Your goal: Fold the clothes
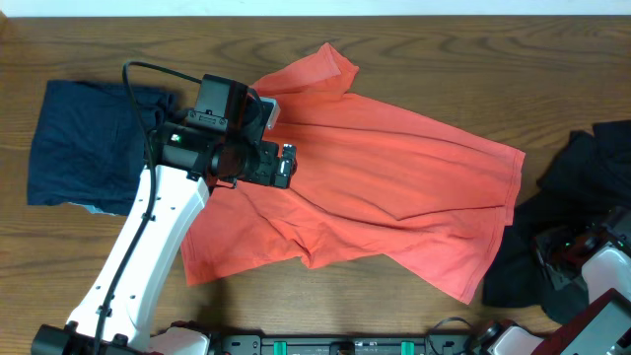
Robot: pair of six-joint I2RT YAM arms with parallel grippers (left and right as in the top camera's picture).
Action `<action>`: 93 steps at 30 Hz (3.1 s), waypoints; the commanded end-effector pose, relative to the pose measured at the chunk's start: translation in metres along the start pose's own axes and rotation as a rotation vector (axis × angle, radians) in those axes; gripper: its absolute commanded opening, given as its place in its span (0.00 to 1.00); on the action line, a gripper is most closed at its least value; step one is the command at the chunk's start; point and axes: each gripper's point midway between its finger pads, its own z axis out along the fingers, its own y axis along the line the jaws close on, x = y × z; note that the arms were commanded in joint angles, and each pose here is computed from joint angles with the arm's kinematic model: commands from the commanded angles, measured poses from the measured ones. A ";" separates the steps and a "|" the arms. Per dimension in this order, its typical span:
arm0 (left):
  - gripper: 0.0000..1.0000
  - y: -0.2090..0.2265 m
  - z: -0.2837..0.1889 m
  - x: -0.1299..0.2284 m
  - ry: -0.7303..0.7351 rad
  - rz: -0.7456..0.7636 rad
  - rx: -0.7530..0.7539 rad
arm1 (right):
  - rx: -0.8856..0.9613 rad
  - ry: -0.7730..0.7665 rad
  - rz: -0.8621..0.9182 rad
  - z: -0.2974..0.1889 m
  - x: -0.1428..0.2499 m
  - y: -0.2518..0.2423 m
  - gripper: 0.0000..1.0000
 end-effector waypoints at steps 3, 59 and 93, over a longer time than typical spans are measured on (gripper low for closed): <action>0.98 0.002 -0.005 -0.005 -0.021 0.008 -0.013 | 0.115 -0.089 0.078 0.008 -0.013 -0.025 0.01; 0.98 0.001 -0.005 -0.009 -0.038 0.009 -0.011 | -0.319 -0.077 -0.700 0.042 -0.063 0.212 0.01; 0.98 0.048 0.001 0.061 0.218 -0.052 -0.261 | -0.764 -0.087 -0.679 -0.148 -0.075 0.282 0.67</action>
